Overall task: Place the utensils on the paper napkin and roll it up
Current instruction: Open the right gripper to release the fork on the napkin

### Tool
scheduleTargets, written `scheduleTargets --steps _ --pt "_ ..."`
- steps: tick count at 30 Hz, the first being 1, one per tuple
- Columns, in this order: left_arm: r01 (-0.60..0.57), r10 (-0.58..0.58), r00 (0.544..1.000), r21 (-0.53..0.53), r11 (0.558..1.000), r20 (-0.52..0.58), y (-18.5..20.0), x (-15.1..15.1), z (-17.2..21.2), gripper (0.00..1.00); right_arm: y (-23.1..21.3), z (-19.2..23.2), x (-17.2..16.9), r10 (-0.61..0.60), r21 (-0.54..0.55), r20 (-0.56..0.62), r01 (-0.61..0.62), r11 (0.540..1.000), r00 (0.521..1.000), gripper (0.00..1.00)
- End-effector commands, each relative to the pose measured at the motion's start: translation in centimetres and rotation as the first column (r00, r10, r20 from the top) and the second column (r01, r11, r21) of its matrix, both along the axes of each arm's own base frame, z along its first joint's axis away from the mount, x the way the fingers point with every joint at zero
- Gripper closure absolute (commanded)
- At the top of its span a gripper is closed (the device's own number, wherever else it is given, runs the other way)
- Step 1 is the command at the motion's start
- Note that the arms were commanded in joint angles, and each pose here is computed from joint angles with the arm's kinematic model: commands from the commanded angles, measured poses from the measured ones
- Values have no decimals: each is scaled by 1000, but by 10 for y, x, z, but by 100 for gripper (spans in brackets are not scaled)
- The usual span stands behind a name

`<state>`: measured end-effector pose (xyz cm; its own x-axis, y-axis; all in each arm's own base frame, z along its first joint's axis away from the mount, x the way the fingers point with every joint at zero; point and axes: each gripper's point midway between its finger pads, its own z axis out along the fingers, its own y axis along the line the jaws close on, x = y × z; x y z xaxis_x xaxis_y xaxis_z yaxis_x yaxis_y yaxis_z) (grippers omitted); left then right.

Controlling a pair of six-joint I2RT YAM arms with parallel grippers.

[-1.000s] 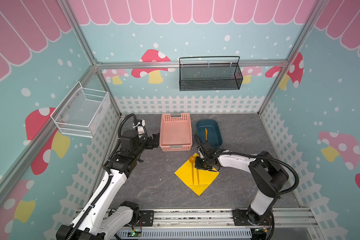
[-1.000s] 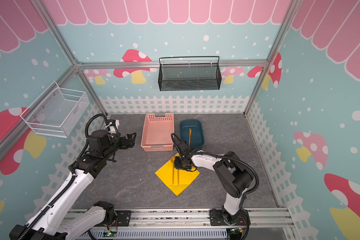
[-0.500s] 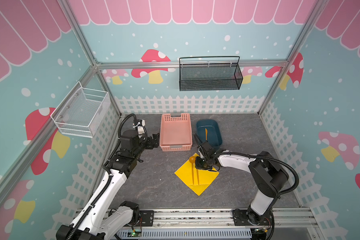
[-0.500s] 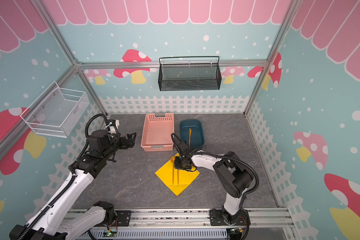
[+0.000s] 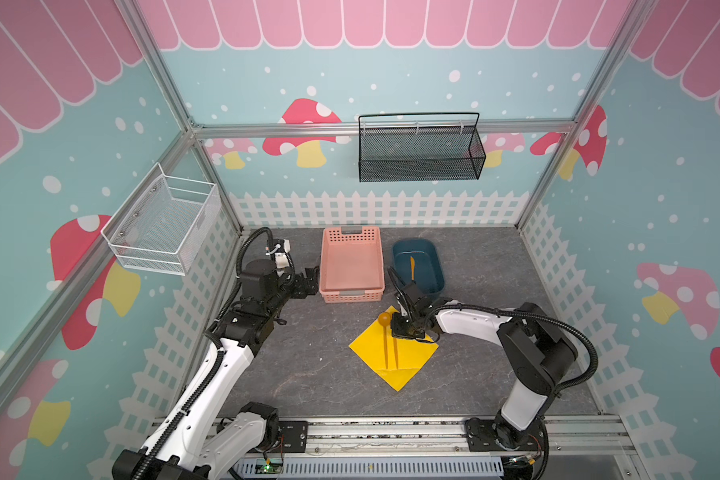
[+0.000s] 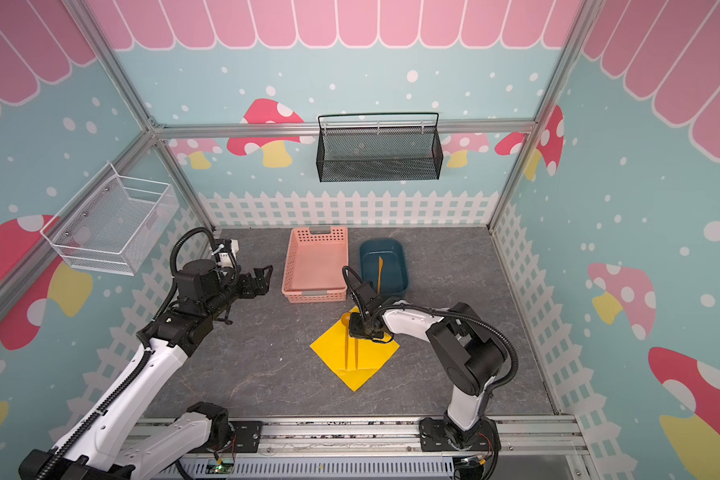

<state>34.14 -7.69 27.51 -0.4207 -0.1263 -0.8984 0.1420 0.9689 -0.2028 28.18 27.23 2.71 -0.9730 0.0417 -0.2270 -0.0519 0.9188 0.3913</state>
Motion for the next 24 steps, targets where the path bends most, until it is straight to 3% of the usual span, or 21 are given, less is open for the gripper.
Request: scheduleTargets --steps 1,24 --pt "10 -10 1000 6 1000 3 -2 0 -1 4 -4 3 3 -21 -4 9 21 1000 1000 88" --pt "6 -6 1000 8 1000 2 -1 1 -2 4 -1 -1 1 -23 23 -15 24 999 1000 88"
